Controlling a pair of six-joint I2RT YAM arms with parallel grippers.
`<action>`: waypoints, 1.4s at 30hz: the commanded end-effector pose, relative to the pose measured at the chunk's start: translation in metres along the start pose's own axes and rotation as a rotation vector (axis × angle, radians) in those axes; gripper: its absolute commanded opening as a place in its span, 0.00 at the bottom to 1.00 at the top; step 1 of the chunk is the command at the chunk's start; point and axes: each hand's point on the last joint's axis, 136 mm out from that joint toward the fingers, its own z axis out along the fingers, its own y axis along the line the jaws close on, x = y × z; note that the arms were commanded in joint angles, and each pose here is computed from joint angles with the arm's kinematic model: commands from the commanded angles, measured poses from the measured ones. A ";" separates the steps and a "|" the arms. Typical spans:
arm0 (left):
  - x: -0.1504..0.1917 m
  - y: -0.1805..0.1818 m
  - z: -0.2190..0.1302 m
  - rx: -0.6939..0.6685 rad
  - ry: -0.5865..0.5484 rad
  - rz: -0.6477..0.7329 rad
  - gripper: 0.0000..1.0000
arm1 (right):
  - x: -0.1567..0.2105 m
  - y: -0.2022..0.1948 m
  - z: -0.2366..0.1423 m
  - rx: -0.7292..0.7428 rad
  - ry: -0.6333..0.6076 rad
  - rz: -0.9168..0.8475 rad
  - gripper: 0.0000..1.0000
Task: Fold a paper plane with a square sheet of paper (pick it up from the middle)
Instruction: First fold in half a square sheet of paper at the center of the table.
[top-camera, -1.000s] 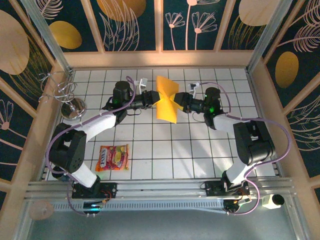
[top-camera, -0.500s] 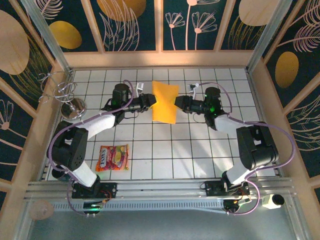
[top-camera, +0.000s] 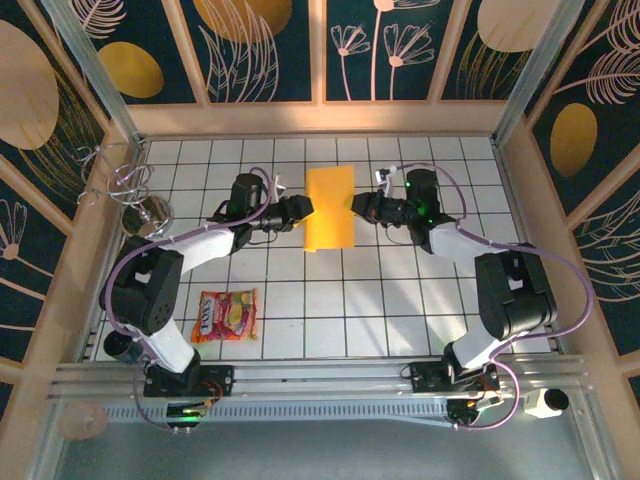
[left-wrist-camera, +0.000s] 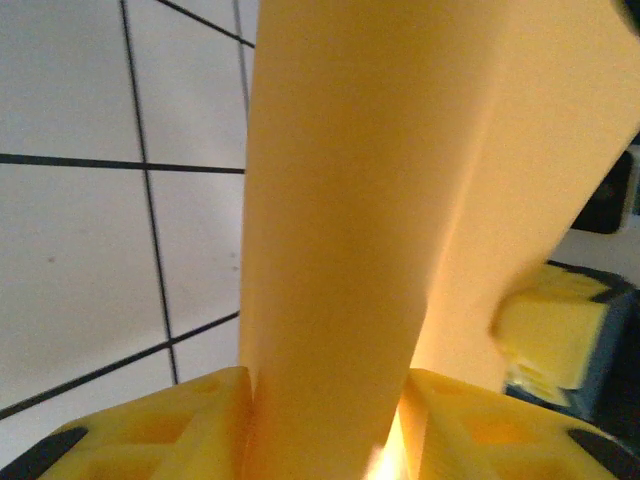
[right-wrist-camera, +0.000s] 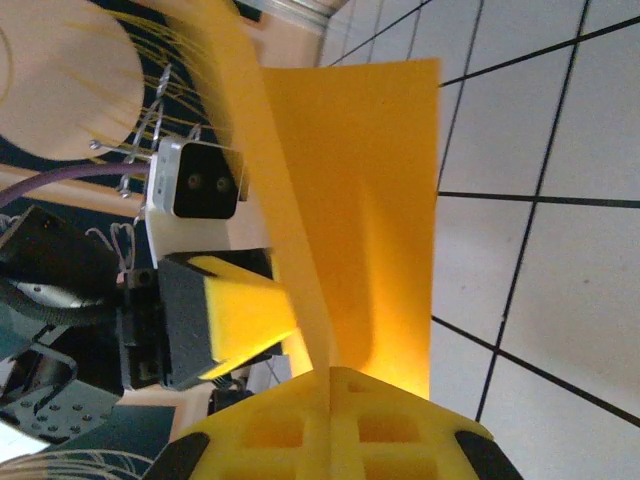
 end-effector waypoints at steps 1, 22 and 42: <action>0.006 0.030 0.006 -0.081 0.013 -0.025 0.53 | -0.005 -0.005 0.003 0.089 0.002 -0.012 0.03; -0.056 -0.004 -0.013 -0.391 -0.184 0.280 0.84 | -0.059 -0.036 -0.026 0.791 -0.110 -0.088 0.03; -0.077 0.008 0.021 -0.441 -0.250 0.285 0.84 | -0.066 -0.045 -0.039 1.073 -0.100 -0.132 0.03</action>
